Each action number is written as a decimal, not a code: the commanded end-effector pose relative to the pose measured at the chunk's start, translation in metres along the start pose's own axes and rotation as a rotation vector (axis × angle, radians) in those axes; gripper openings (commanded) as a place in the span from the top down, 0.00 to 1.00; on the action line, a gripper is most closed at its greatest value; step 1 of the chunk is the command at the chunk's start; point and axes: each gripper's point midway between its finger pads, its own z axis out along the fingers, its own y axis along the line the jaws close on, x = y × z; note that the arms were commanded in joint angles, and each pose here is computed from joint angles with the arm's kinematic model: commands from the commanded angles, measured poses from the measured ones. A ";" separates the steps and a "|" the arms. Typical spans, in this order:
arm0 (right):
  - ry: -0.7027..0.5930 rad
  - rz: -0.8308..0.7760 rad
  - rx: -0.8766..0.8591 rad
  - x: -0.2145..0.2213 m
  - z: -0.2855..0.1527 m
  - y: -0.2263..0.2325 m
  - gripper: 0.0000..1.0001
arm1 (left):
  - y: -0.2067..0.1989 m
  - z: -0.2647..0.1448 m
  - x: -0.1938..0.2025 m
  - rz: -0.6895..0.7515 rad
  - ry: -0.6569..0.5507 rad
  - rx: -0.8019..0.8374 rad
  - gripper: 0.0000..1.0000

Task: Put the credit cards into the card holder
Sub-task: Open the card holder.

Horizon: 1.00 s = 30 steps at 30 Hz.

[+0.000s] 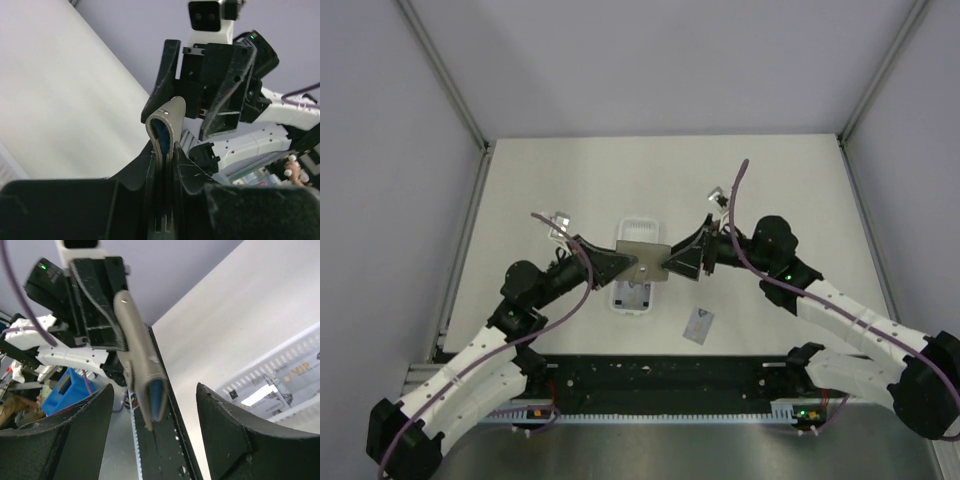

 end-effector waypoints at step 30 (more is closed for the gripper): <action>0.193 -0.118 -0.361 -0.017 -0.004 0.101 1.00 | -0.107 -0.010 -0.052 0.314 0.083 0.219 0.39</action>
